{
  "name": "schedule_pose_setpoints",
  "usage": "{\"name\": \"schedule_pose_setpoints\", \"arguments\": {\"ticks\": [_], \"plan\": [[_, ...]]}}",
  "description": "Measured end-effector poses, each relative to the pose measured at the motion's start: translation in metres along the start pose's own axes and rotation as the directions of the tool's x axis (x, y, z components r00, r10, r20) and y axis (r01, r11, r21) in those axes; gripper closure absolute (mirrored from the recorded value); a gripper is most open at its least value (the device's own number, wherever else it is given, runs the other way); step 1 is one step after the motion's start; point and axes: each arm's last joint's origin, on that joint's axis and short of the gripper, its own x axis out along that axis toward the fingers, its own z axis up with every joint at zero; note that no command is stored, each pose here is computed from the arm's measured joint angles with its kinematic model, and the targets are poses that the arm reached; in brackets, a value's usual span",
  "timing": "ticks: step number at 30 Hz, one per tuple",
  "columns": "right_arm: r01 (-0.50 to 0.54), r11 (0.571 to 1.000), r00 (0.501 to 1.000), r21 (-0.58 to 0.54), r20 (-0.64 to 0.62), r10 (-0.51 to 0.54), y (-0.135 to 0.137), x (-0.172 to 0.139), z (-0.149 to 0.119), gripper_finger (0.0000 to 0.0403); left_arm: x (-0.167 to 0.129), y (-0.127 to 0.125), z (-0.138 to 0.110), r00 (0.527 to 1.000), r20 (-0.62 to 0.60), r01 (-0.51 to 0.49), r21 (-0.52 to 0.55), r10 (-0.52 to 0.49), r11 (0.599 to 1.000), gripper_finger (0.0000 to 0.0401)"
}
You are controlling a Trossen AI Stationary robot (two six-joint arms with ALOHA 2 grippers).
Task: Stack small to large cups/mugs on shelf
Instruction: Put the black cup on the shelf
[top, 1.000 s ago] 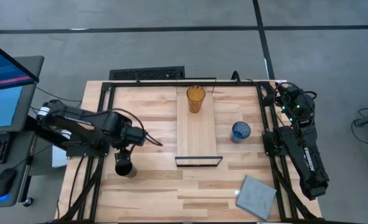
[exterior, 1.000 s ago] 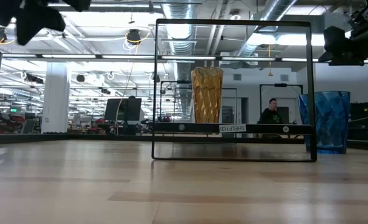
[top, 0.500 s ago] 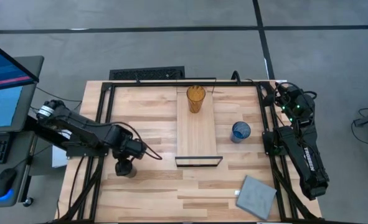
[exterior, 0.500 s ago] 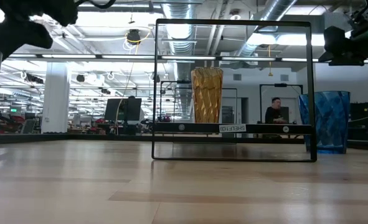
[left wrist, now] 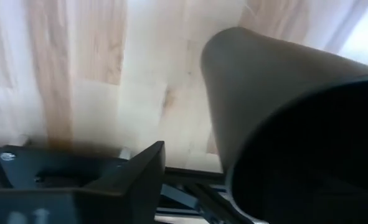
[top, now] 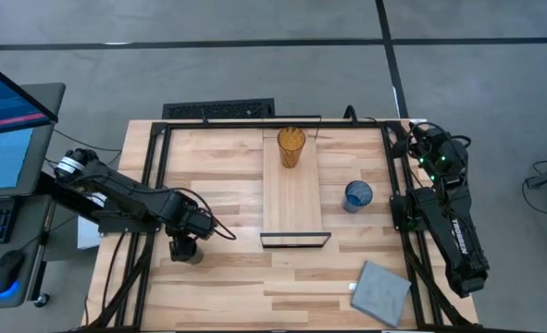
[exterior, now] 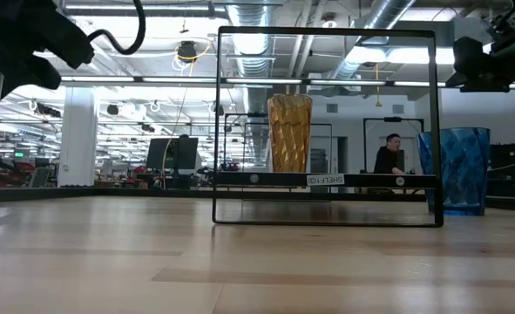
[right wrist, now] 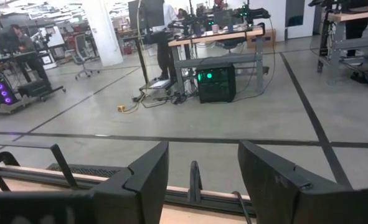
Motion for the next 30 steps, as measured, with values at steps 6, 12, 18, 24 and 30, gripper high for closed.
{"name": "schedule_pose_setpoints", "arguments": {"ticks": [6,12,18,24,30], "plan": [[0.0,1.0,1.0,0.0,0.0,0.0,0.0,0.0,0.0,0.0189,0.0,0.002,0.002,0.998,0.038,-0.051,-0.006,0.051,0.999,0.0266],[0.0,1.0,1.0,0.0,0.0,0.0,0.0,0.0,0.0,0.0189,-0.001,0.007,0.008,0.996,0.071,-0.043,-0.037,0.045,0.998,0.0366],[0.0,1.0,1.0,0.0,0.0,0.0,0.0,0.0,0.0,0.0189,-0.005,0.017,0.019,0.994,0.112,-0.007,-0.073,0.015,0.997,0.0398],[0.0,1.0,1.0,0.0,0.0,0.0,0.0,0.0,0.0,0.0189,-0.017,0.039,0.033,0.988,0.153,0.028,-0.138,-0.006,0.99,0.0399],[-0.001,1.0,1.0,0.0,0.0,0.001,0.0,0.0,0.0,0.0189,-0.046,0.069,0.048,0.967,0.252,0.08,-0.155,-0.039,0.985,0.04]]}}
